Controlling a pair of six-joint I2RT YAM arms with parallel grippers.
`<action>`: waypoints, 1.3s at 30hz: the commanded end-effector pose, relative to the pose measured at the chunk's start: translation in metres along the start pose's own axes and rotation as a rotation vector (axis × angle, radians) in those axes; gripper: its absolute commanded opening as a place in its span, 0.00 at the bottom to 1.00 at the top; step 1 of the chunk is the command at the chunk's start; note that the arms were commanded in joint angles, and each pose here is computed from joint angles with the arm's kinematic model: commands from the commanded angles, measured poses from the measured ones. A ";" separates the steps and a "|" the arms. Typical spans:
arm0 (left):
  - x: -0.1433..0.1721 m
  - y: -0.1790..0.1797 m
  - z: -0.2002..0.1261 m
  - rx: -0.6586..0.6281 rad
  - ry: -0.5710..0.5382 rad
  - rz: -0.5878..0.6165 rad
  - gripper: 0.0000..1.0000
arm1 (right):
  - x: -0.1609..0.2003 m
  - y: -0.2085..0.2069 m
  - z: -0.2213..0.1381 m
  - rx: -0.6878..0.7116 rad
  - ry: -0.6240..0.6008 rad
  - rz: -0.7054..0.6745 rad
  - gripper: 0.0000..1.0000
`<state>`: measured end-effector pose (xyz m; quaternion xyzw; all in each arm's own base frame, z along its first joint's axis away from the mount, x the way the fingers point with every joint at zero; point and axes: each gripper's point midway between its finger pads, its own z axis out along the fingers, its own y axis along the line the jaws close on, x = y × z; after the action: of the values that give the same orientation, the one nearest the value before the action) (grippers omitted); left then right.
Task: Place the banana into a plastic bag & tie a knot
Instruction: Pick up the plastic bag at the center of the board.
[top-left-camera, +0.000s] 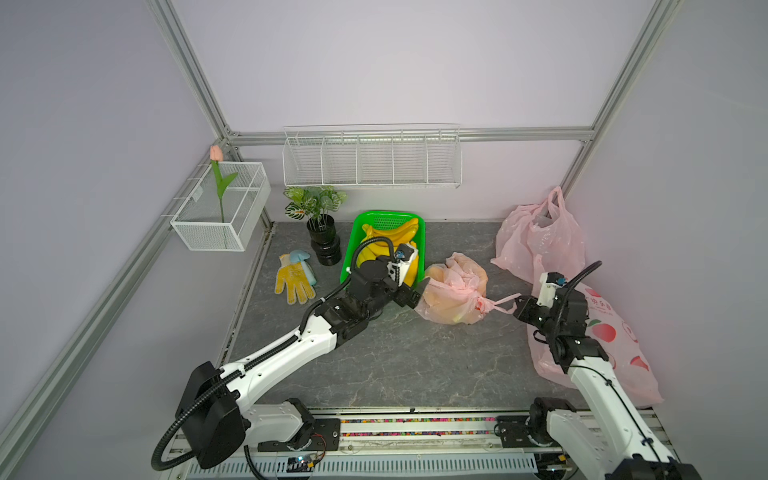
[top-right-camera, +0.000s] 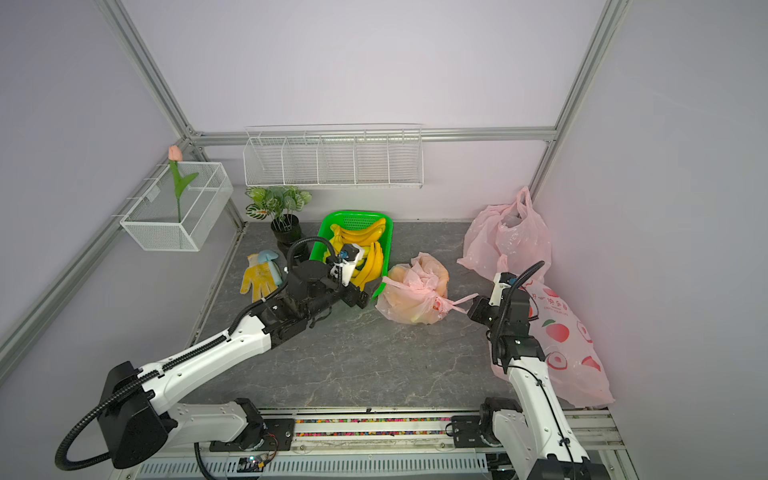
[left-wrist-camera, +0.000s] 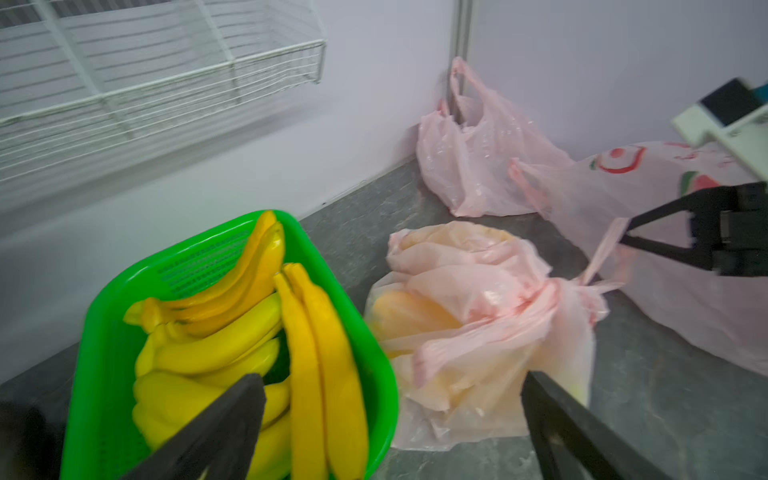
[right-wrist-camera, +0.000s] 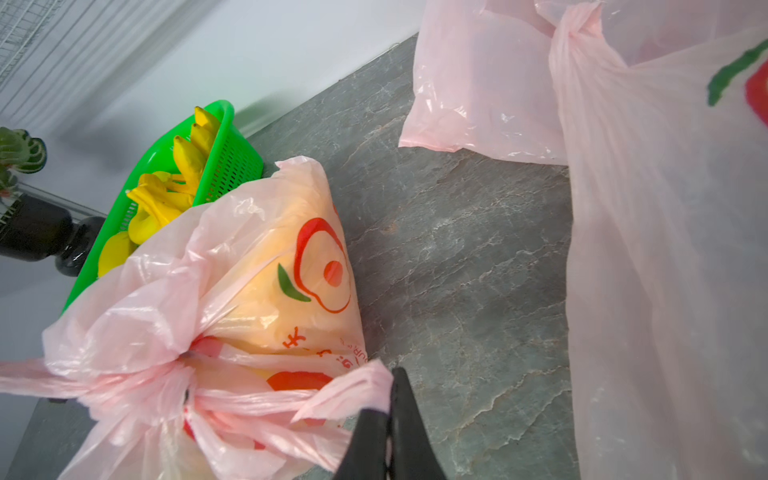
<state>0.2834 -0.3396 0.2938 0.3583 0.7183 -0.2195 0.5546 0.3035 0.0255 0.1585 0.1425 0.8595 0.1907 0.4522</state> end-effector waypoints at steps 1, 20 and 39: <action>0.018 -0.040 0.024 0.099 0.152 0.084 1.00 | -0.007 0.012 -0.003 -0.053 -0.032 -0.027 0.07; 0.069 -0.080 0.164 0.026 0.545 0.073 0.98 | -0.003 0.014 -0.007 -0.077 -0.061 -0.028 0.07; 0.004 -0.104 0.132 0.030 0.384 0.021 0.00 | -0.006 0.031 -0.026 -0.097 -0.023 -0.022 0.63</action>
<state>0.3034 -0.4934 0.1789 0.4282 0.8280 -0.1138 0.3437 0.2930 0.0398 0.1754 0.1210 0.8472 0.2148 0.4706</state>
